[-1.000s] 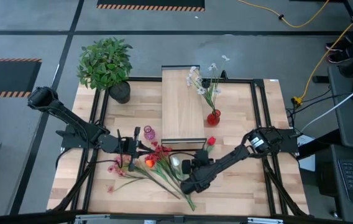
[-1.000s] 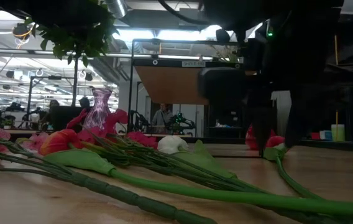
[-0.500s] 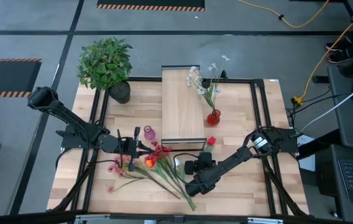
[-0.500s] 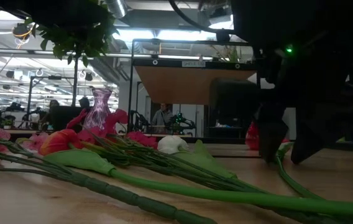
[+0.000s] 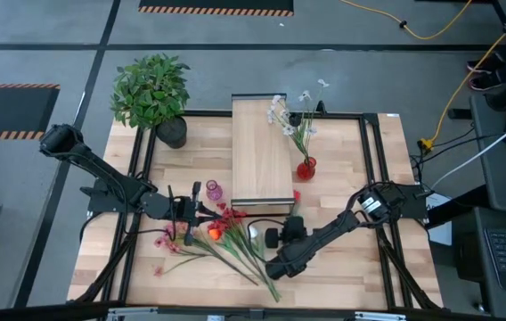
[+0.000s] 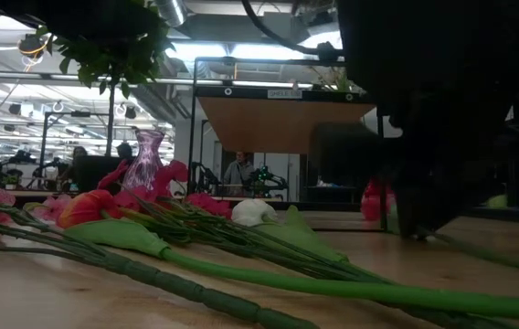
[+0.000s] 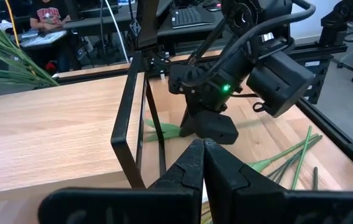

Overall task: Pick and place flowers into a vace then onto a shelf
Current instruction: Put the red tulip into the red vase

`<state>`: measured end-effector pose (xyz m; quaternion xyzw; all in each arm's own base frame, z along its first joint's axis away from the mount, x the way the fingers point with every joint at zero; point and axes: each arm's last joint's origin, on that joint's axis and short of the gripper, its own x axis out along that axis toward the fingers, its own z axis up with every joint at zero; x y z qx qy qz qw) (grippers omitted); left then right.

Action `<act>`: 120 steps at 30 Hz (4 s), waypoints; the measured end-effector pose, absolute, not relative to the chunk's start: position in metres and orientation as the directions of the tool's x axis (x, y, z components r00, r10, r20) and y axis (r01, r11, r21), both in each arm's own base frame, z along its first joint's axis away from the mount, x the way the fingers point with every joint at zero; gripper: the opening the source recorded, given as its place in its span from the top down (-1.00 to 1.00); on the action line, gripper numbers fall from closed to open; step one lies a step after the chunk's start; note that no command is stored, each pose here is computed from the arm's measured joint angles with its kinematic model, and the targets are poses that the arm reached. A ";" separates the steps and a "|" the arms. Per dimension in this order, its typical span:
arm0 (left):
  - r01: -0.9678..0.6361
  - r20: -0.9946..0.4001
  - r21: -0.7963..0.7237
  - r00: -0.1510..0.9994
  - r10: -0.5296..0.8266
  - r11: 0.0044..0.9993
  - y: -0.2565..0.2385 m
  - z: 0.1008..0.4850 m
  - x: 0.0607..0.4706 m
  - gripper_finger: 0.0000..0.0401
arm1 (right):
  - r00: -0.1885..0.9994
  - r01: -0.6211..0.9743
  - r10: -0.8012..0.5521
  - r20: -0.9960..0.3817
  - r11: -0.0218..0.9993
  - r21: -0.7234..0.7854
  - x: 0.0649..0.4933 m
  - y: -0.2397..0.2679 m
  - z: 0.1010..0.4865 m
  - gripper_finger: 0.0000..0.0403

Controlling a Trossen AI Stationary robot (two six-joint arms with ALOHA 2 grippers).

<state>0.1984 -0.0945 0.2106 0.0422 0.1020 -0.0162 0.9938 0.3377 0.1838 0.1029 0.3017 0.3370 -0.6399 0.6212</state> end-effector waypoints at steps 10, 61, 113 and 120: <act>0.040 -0.204 0.081 0.979 -0.023 0.996 -0.095 0.211 0.198 0.98 | -0.174 0.982 -0.602 -0.779 -0.046 -0.183 0.319 0.190 0.105 0.96; 0.063 -0.206 0.077 0.977 -0.046 0.995 -0.095 0.211 0.198 0.98 | 0.556 0.800 -0.580 -0.596 0.567 0.196 0.185 0.129 0.244 0.96; -0.114 -0.201 0.078 0.971 0.128 0.990 -0.068 0.211 0.209 0.98 | 0.921 0.291 -0.244 0.303 0.949 -0.123 0.108 0.034 0.233 0.98; -0.114 -0.201 0.078 0.971 0.128 0.990 -0.068 0.211 0.209 0.98 | 0.914 0.238 -0.162 0.372 0.957 -0.167 0.113 0.024 0.243 0.98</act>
